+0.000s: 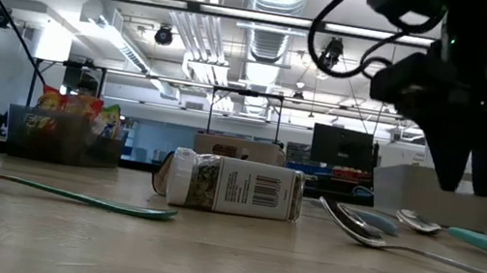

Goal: Pick & Place Food Item
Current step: Put the light green spoon into the right gray bin

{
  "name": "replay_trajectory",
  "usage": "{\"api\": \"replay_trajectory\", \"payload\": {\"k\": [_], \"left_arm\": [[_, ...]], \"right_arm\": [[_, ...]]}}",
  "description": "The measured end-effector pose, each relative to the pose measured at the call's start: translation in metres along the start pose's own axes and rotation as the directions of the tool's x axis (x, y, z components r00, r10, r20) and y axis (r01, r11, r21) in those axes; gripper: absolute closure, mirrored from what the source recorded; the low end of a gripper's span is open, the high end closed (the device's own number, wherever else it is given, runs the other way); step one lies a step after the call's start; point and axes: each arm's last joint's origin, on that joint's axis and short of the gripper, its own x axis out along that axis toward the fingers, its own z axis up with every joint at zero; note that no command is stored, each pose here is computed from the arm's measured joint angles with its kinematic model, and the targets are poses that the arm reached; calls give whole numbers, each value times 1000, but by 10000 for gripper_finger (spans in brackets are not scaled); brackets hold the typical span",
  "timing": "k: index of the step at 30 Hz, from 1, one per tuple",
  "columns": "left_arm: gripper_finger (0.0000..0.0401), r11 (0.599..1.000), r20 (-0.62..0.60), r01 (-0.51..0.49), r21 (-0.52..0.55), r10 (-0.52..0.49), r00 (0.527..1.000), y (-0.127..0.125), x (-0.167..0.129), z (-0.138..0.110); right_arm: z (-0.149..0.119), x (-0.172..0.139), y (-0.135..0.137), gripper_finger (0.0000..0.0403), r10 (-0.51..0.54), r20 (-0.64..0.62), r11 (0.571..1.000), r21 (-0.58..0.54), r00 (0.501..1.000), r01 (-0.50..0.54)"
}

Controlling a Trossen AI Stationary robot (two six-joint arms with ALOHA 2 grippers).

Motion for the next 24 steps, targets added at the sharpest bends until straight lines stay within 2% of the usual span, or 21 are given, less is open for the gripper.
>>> {"api": "replay_trajectory", "payload": {"k": [4, 12, 18, 24], "left_arm": [[149, 1000, -30, 14, 8, -14, 999, 0, 0, -1], [149, 999, -38, 21, 28, -20, 999, 0, 0, -2], [149, 999, -37, 21, 34, -20, 999, 0, 0, -2], [149, 1000, -38, 20, 18, -19, 999, 0, 0, -2]], "right_arm": [[0, 12, 6, 212, 30, 6, 1000, 2, 1000, -30], [1, 29, -7, 220, -15, 20, 1000, 13, 1000, 14], [1, 38, -2, 278, 116, 17, 993, 3, 993, -116], [2, 44, -5, 335, 88, 19, 996, -34, 996, -88]]}}
